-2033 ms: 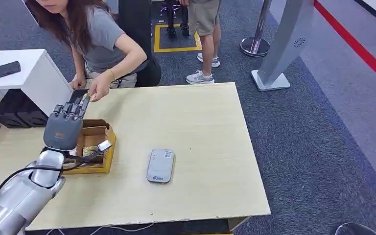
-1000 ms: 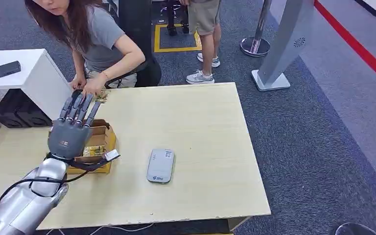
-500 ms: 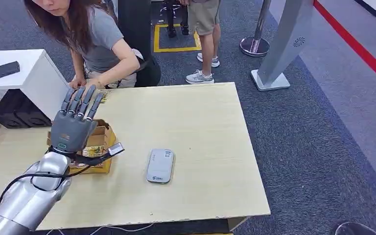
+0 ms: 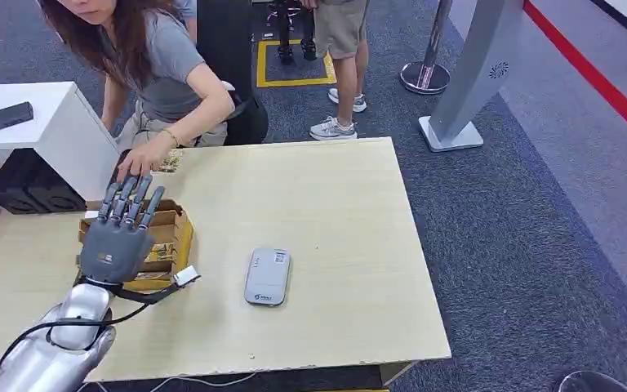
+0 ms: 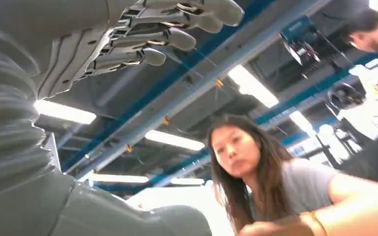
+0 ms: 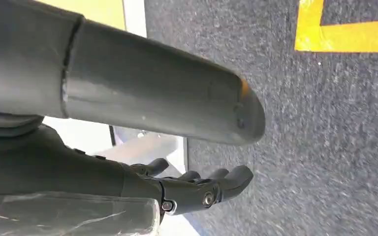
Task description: Pass the card to the sensor for recognition and then transmit it.
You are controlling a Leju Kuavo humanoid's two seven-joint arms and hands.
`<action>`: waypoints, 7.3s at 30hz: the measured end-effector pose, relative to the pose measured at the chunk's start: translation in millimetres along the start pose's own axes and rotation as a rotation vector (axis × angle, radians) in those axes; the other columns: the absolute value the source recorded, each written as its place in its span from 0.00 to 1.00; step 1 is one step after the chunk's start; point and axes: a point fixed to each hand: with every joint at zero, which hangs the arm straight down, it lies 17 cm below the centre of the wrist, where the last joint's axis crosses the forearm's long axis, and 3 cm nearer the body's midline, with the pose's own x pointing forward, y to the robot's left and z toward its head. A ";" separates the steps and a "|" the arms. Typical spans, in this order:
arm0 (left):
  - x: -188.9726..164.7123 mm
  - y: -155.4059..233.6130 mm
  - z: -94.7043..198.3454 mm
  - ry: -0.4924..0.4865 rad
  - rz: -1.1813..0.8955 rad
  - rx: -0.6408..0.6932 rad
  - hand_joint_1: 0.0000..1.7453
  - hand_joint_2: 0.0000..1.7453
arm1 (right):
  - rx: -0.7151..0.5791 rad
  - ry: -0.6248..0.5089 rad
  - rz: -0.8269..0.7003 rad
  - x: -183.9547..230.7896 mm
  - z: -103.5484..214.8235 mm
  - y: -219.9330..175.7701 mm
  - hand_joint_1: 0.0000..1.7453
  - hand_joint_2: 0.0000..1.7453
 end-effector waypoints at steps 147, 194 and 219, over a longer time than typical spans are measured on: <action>1.0 -63.4 88.3 0.029 0.070 -0.365 1.00 1.00 | -0.007 0.001 -0.036 -2.5 -1.3 -1.3 0.00 0.00; -103.2 18.0 -33.5 0.144 -0.077 0.028 0.29 1.00 | -0.034 -0.060 0.113 11.7 1.1 -5.0 0.00 0.00; -87.1 26.8 -25.3 0.136 -0.040 0.085 0.00 1.00 | -0.036 -0.061 0.114 12.1 1.1 -5.2 0.00 0.00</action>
